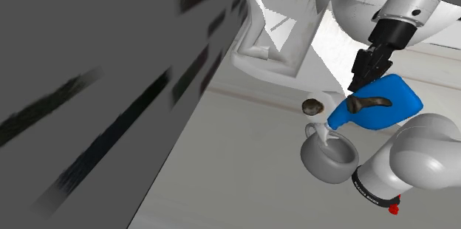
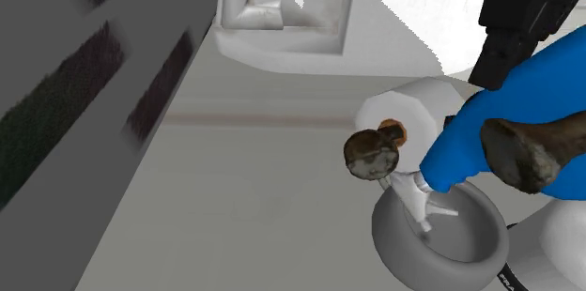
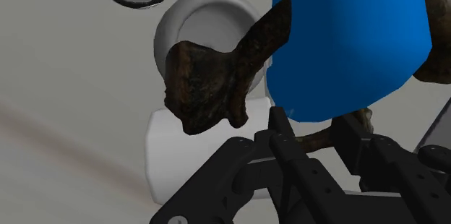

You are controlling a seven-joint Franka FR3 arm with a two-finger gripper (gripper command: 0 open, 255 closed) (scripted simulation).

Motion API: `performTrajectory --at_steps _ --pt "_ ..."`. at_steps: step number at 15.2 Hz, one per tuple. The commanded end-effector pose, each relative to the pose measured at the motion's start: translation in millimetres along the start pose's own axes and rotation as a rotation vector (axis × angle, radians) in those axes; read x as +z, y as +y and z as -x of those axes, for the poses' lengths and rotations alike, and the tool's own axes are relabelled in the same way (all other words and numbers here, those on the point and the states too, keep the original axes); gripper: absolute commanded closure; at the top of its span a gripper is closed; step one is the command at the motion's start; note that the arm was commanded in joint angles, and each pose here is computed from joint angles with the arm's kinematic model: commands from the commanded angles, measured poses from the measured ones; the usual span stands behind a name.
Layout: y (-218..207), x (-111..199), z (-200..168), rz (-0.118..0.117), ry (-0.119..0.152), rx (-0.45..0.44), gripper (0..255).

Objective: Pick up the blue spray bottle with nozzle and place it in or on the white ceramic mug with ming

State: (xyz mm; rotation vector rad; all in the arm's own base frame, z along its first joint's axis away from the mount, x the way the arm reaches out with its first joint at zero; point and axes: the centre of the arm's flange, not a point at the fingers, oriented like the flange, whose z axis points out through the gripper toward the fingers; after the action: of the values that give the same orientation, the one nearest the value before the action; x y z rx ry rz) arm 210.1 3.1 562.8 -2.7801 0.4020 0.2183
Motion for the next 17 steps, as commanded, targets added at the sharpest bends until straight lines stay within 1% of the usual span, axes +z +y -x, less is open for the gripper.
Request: performTrajectory --at_steps 1,4,17 --pt "11 -1 25 0.000 -0.001 0.000 255" --pt "24 -5 59 0.000 -0.001 0.000 255" --pt "44 59 46 0.000 -0.001 0.000 255"
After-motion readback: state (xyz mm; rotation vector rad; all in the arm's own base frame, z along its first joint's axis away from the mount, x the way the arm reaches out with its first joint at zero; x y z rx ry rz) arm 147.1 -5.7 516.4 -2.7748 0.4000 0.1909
